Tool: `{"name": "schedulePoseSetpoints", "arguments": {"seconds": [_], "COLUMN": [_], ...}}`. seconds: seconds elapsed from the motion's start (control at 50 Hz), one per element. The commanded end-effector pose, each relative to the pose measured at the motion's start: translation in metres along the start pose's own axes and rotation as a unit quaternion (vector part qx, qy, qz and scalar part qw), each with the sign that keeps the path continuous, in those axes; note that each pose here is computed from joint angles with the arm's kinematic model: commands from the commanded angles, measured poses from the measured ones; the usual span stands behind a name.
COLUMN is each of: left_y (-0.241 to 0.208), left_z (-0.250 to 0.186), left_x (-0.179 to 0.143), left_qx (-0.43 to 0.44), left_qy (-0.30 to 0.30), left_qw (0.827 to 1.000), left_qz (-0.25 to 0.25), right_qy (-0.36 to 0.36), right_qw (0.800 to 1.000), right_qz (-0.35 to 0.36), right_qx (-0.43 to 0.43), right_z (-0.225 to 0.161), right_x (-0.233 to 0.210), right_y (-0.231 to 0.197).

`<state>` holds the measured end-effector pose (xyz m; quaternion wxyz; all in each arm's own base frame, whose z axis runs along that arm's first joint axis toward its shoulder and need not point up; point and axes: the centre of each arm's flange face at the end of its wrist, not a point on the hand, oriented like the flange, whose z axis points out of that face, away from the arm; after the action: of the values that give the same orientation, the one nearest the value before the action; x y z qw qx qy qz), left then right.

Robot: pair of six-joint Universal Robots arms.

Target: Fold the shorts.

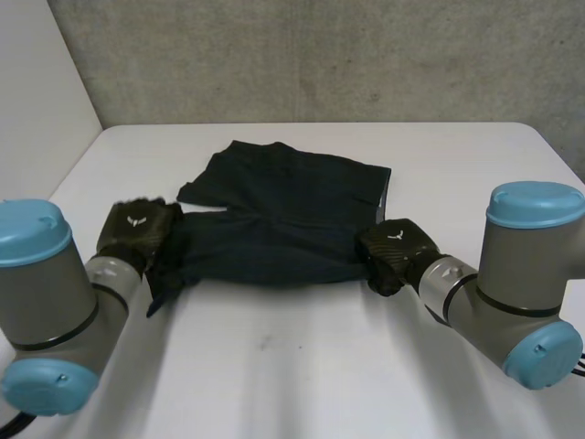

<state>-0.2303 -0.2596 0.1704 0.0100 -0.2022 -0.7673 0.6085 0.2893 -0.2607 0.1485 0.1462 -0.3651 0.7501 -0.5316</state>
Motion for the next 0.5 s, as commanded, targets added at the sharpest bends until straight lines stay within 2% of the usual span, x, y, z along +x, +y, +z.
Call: {"name": "schedulePoseSetpoints", "arguments": {"seconds": [0.02,0.34,0.5], "left_y": [0.021,0.03,0.034], "left_z": [-0.011,-0.013,0.0], "left_x": [-0.001,0.0,0.0], "left_qx": [-0.083,-0.098,-0.066], "left_qy": [0.052,0.059,0.042], "left_qw": [0.992,0.99,0.994], "left_qz": [-0.084,-0.085,-0.081], "right_qy": [0.005,0.002,0.005], "right_qw": [1.0,0.999,0.999], "right_qz": [0.028,0.036,0.036], "right_qx": [-0.002,-0.006,-0.006], "right_z": [0.0,-0.002,-0.002], "right_x": [0.004,0.002,0.003], "right_y": [0.002,0.005,0.005]}}
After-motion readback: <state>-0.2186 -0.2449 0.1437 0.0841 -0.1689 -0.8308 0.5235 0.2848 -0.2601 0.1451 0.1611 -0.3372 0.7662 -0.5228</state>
